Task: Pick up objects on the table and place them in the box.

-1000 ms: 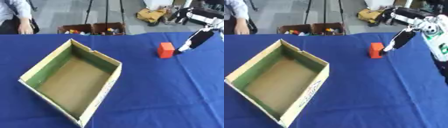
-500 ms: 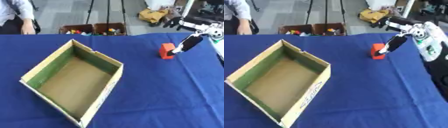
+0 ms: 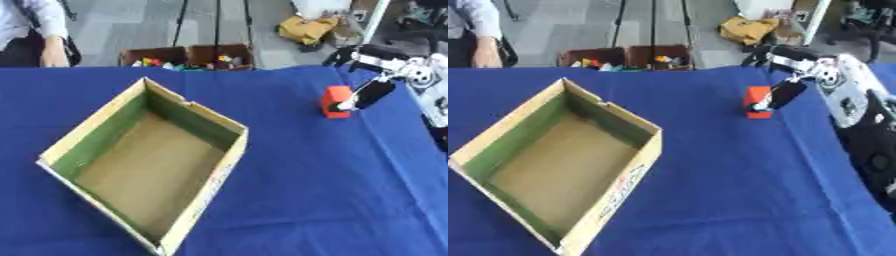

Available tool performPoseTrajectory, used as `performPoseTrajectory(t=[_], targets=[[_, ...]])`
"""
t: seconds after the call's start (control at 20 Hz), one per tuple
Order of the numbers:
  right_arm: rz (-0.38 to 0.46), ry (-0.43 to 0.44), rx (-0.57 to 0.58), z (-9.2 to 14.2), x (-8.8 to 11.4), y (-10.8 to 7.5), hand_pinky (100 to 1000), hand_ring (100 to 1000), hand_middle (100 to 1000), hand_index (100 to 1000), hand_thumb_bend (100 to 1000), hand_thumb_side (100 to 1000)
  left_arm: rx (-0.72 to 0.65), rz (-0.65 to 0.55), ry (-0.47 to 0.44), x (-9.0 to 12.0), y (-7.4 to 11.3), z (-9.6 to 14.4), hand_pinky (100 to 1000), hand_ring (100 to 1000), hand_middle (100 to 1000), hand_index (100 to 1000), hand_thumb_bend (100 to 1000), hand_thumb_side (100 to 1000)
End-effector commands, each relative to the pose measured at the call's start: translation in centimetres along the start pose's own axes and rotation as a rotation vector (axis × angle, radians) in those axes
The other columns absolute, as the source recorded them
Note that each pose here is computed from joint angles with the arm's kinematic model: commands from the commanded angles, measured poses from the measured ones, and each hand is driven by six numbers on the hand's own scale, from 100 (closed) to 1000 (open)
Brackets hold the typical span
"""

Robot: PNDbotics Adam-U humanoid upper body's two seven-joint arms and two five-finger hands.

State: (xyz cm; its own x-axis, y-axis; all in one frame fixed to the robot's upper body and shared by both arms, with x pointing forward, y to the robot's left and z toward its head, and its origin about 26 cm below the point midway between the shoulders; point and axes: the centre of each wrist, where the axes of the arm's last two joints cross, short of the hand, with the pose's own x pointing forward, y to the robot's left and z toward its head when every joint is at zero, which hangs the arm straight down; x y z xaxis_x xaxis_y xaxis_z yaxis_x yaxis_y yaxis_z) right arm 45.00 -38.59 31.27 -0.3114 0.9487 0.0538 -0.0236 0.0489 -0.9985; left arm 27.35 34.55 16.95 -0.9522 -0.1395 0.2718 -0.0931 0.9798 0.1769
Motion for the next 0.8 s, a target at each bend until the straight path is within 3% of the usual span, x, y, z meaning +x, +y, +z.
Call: performPoseTrajectory(t=[0.05, 0.55, 0.8], targets=[[0.023, 0.023, -0.024, 0.7, -0.6, -1.6, 774, 874, 889, 889, 437, 216, -0.022, -0.006, -0.027, 0.3, 0.1, -0.8, 581, 704, 778, 913, 100, 791], [0.019, 0.054, -0.010, 0.9, -1.3, -1.6, 780, 885, 902, 910, 341, 236, -0.023, -0.007, -0.023, 0.3, 0.0, -0.8, 578, 703, 776, 912, 100, 788], [0.022, 0.083, 0.041, 1.3, -2.0, -1.9, 790, 905, 932, 925, 385, 260, -0.026, -0.009, -0.023, 0.3, 0.0, -0.8, 577, 702, 776, 912, 100, 784]])
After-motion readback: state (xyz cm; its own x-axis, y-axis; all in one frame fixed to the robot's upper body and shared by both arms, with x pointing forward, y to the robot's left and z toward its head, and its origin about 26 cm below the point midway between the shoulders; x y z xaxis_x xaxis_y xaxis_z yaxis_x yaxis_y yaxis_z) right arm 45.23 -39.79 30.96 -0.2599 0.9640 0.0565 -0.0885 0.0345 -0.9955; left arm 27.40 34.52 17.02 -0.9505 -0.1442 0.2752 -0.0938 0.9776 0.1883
